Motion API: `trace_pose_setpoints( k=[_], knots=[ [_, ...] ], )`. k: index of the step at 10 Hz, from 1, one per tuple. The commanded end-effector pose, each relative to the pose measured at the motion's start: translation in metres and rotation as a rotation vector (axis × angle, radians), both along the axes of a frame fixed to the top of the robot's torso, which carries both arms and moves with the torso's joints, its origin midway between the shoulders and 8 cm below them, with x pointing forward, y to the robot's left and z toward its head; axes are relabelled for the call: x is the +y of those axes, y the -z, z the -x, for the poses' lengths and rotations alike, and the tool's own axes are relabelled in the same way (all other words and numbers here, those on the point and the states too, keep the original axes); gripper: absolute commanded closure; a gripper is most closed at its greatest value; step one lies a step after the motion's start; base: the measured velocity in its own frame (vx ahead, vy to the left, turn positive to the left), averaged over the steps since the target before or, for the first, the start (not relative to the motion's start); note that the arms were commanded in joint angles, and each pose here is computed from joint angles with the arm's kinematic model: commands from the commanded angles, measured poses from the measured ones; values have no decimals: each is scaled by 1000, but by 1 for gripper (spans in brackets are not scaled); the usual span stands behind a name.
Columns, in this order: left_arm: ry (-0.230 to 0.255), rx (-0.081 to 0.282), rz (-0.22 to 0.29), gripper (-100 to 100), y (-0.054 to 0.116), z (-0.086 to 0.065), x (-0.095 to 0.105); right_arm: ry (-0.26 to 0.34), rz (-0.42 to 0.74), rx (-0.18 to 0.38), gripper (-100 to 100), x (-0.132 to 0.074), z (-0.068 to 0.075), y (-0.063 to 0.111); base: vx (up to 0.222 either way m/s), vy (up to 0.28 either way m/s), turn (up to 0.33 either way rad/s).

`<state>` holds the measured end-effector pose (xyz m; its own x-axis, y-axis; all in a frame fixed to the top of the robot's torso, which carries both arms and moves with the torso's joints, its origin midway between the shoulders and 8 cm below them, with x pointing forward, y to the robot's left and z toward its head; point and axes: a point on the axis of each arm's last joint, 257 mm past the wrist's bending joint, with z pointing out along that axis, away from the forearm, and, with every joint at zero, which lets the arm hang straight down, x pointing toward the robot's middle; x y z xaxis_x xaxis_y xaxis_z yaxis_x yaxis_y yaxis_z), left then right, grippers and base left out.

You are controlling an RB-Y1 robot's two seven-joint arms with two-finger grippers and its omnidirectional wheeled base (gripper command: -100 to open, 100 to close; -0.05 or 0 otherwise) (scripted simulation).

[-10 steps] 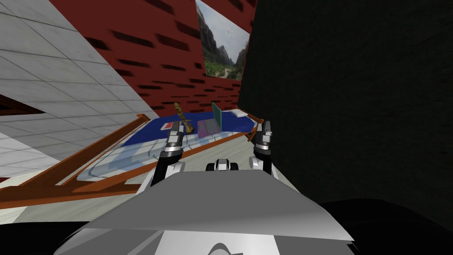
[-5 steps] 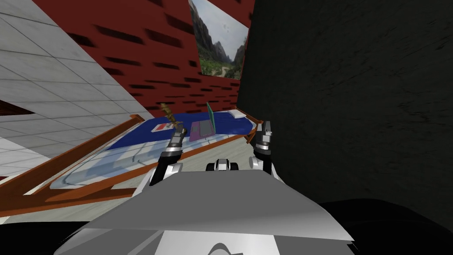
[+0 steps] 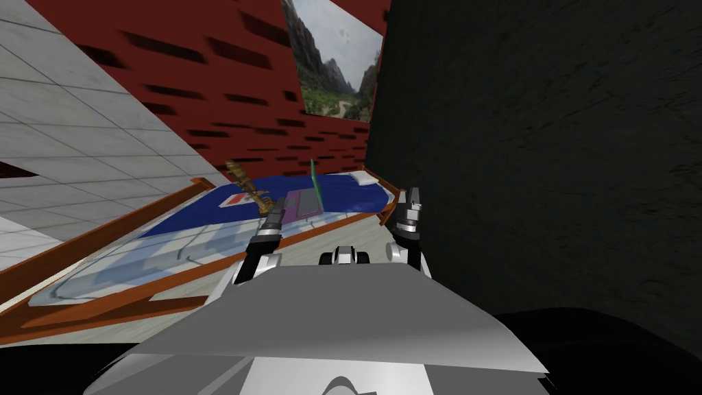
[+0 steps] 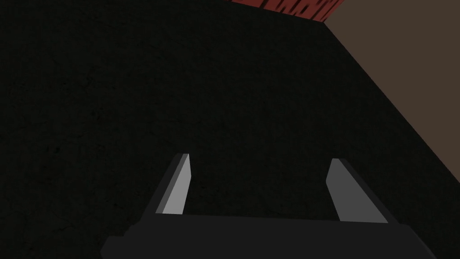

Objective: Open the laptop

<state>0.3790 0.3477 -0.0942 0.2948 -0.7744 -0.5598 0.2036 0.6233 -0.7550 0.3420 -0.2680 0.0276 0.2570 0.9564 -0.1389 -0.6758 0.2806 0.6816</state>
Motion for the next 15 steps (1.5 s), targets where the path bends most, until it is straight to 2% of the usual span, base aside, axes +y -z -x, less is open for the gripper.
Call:
trace_pose_setpoints(
  k=[1,2,3,5,6,9,10,12,13,14,15],
  knots=[
    [-55,71,-13,-100,25,-2,13,0,0,0,0,0,0,0,119,-174,37],
    [-67,90,-18,-100,31,-2,17,0,0,0,0,0,0,0,112,-169,41],
    [-92,130,-31,-100,44,-2,25,0,0,0,0,0,0,0,127,-201,41],
    [-117,174,-48,-100,58,-2,34,0,0,0,0,0,0,0,113,-209,37],
    [-142,220,-66,-100,72,-1,44,0,0,0,0,0,0,0,118,-191,49],
    [-178,288,-90,-100,93,2,58,0,0,0,0,0,0,0,94,-173,38],
    [-200,327,-102,-100,106,5,66,0,0,0,0,0,0,0,84,-184,44],
    [-223,369,-111,-100,119,8,75,0,0,0,0,0,0,0,93,-150,41],
    [-214,349,-109,-100,111,6,71,0,0,0,0,0,0,0,42,-65,17],
    [-224,354,-113,-100,105,8,75,0,0,0,0,0,0,0,86,9,-40],
    [-220,352,-111,-100,108,7,74,0,1,0,0,0,0,0,56,11,-10]
  ],
)
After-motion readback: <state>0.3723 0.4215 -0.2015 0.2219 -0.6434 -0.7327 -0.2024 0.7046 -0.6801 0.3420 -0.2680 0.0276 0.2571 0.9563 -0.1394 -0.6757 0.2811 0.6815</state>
